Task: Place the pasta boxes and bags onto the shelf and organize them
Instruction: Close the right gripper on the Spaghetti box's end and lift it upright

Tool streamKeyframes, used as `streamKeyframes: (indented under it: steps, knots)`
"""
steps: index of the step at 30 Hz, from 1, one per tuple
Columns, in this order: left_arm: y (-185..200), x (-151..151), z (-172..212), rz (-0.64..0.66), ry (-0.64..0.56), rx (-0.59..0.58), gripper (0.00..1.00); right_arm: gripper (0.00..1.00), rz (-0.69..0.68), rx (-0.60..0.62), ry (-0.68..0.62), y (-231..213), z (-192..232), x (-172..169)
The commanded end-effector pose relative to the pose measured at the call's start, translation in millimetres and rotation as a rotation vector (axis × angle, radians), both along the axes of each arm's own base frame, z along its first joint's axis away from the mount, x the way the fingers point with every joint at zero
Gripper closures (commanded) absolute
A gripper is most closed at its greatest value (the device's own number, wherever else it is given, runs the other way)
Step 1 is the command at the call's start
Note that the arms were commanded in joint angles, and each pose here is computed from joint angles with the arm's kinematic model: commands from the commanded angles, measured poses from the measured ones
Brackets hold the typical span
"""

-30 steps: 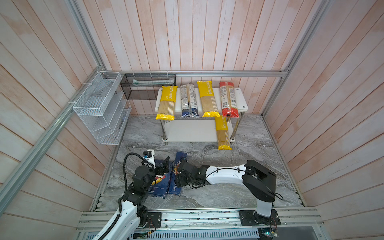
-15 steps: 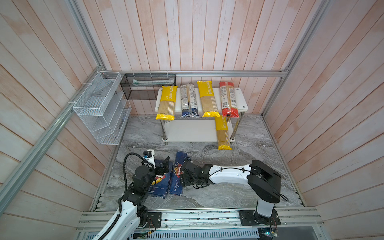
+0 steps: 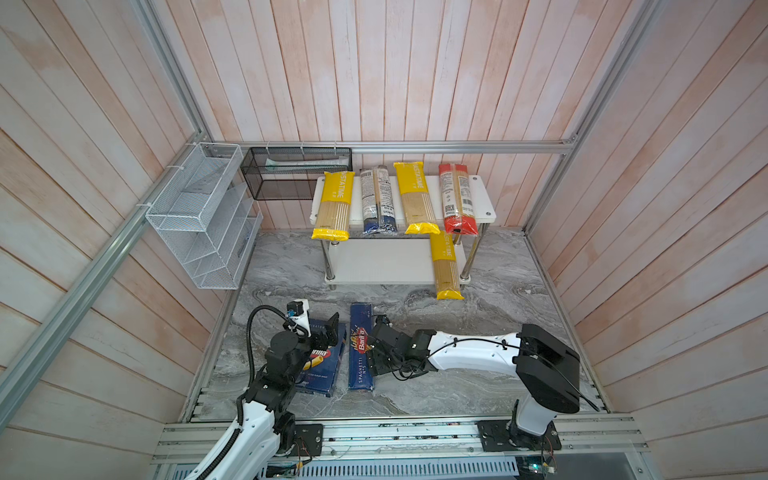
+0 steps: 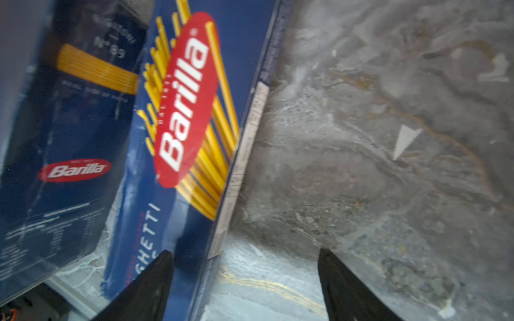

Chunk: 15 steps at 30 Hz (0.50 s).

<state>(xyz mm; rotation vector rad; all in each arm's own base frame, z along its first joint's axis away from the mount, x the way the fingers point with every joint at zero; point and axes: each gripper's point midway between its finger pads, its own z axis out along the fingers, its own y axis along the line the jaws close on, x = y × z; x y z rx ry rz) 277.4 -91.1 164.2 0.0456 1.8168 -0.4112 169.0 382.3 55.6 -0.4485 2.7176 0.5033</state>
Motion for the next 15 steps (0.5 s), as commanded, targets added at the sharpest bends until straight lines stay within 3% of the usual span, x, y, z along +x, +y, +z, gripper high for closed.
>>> streamKeyframes:
  steps: [1, 15]
  knots:
    - [2.7, 2.7, 16.4, 0.015, -0.038, -0.004, 0.0, 0.16, -0.022, -0.004, -0.019, 18.9, 1.3, 1.3]
    - [6.0, 1.5, 17.2, 0.033, -0.043, -0.01, 0.0, 0.14, -0.053, -0.078, 0.052, 36.8, -24.4, -4.8]
